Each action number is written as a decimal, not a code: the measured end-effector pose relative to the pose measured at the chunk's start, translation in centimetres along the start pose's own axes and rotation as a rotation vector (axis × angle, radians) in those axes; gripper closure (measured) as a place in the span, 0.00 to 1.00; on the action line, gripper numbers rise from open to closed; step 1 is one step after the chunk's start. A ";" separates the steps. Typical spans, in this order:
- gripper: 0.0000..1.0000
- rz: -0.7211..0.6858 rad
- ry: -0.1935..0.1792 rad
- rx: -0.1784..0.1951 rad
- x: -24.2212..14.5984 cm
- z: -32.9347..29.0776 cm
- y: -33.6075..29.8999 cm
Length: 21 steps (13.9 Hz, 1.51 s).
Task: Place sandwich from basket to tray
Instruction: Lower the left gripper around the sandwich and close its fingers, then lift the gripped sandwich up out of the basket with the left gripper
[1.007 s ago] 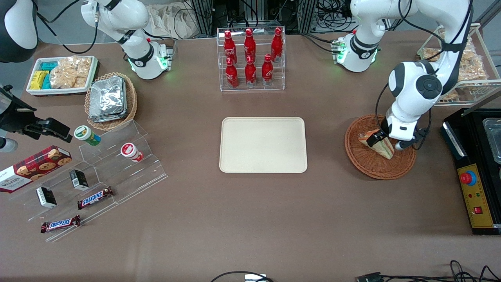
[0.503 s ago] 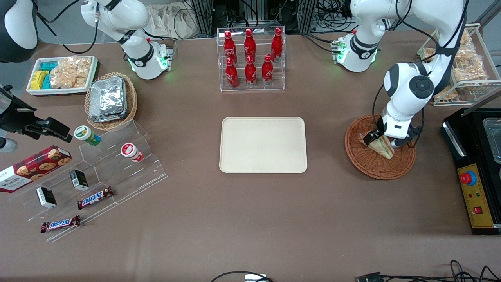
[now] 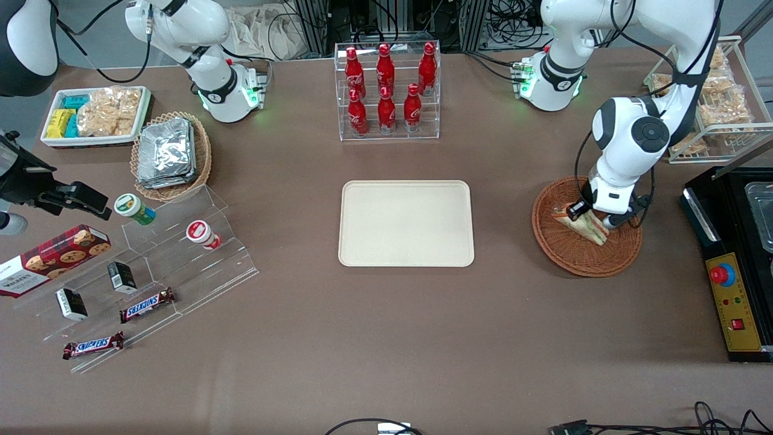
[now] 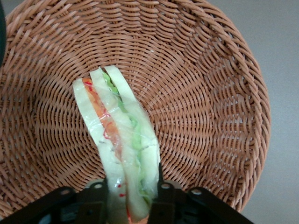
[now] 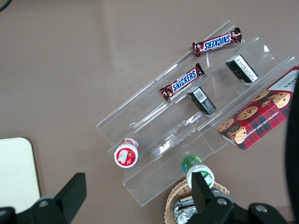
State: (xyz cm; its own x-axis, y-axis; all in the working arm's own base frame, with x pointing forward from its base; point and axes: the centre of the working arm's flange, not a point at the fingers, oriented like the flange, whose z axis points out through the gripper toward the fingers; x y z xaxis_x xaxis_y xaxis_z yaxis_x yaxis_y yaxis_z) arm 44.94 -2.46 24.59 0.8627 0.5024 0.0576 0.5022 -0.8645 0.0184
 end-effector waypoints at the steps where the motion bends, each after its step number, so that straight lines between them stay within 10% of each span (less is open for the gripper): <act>1: 0.80 -0.001 0.001 -0.001 0.0 -0.1 0.0; 12: 0.80 0.407 -0.053 0.044 -0.5 -11.8 -0.6; 21: 0.82 0.743 -0.020 -0.036 -2.6 -15.9 5.0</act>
State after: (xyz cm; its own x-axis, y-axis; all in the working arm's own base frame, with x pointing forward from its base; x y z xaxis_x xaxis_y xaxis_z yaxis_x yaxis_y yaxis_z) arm 44.25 -8.31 40.39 0.9754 -0.2150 0.0493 -0.2159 -0.9763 0.0150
